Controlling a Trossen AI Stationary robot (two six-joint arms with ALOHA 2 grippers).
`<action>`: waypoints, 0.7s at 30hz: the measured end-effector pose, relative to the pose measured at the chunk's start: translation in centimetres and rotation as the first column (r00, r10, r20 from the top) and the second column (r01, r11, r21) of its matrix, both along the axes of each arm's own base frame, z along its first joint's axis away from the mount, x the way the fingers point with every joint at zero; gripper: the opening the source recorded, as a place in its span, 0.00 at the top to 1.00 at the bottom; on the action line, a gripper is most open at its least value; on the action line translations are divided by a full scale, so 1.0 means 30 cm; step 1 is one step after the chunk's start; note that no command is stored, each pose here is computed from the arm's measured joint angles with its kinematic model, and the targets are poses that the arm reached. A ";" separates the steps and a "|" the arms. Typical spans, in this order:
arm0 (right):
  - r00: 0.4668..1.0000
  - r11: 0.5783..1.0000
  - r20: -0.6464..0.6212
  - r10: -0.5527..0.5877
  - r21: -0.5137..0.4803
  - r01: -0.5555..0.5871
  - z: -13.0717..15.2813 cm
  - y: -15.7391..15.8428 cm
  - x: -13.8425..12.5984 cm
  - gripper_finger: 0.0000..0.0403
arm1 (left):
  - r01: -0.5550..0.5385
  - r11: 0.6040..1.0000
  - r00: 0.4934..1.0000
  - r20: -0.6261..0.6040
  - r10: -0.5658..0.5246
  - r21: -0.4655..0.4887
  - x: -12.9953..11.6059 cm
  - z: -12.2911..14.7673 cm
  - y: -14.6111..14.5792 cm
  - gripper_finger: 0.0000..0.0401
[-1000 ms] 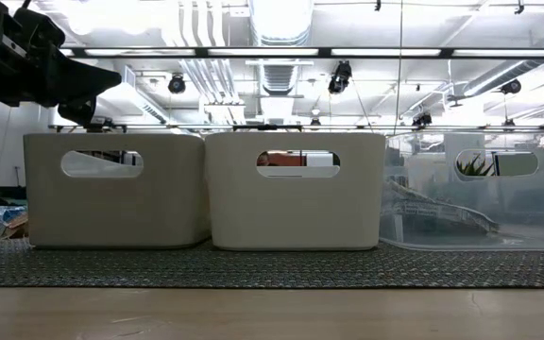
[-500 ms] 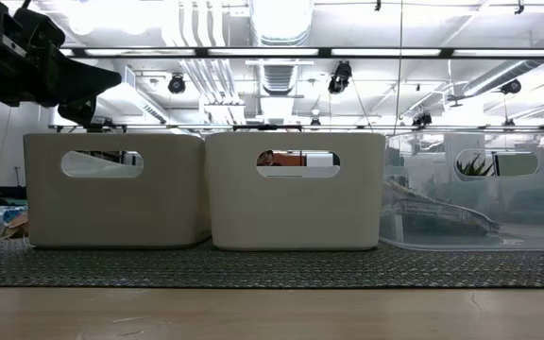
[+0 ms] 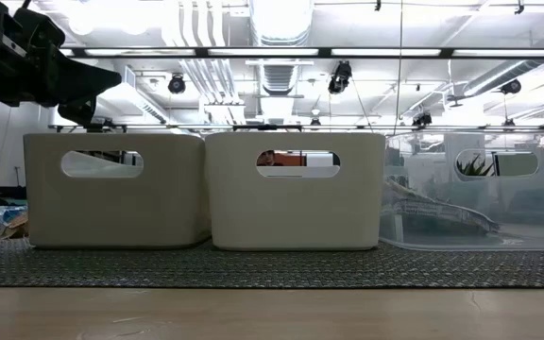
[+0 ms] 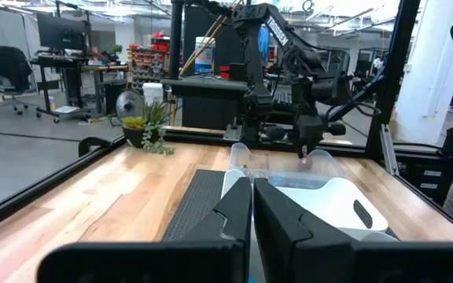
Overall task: Pick and place Granola Bars by type
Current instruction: Put the bottom red granola bar into the gray bin
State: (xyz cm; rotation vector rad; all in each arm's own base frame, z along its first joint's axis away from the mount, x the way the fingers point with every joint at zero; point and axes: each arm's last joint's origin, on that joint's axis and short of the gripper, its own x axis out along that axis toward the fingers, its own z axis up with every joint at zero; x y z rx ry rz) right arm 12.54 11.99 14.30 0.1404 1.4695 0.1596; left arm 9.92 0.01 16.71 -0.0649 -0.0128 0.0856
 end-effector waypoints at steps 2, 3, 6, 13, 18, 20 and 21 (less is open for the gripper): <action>1.000 1.000 -0.003 0.013 0.016 -0.013 0.015 0.006 0.006 0.85 | 0.000 1.000 1.000 0.000 0.000 0.000 0.000 0.000 0.000 1.00; 1.000 1.000 -0.012 0.016 0.021 -0.015 0.020 0.008 0.006 0.85 | 0.000 1.000 1.000 0.000 0.000 0.000 0.000 0.000 0.000 1.00; 1.000 0.999 -0.014 0.025 0.045 -0.024 0.050 0.019 0.014 0.85 | 0.000 1.000 1.000 0.000 0.000 0.000 0.000 0.000 0.000 1.00; 0.998 0.996 0.038 0.059 0.067 -0.061 0.151 0.042 0.041 0.86 | 0.000 1.000 1.000 0.000 0.000 0.000 0.000 0.000 0.000 1.00; 0.996 0.995 0.062 0.058 0.075 -0.062 0.176 0.048 0.050 0.89 | 0.000 1.000 1.000 0.000 0.000 0.000 0.000 0.000 0.000 1.00; 0.997 0.996 0.058 0.057 0.072 -0.061 0.171 0.046 0.049 0.91 | 0.000 1.000 1.000 0.000 0.000 0.000 0.000 0.000 0.000 1.00; 0.997 0.996 0.052 0.055 0.068 -0.059 0.168 0.045 0.047 0.92 | 0.000 1.000 1.000 0.000 0.000 0.000 0.000 0.000 0.000 1.00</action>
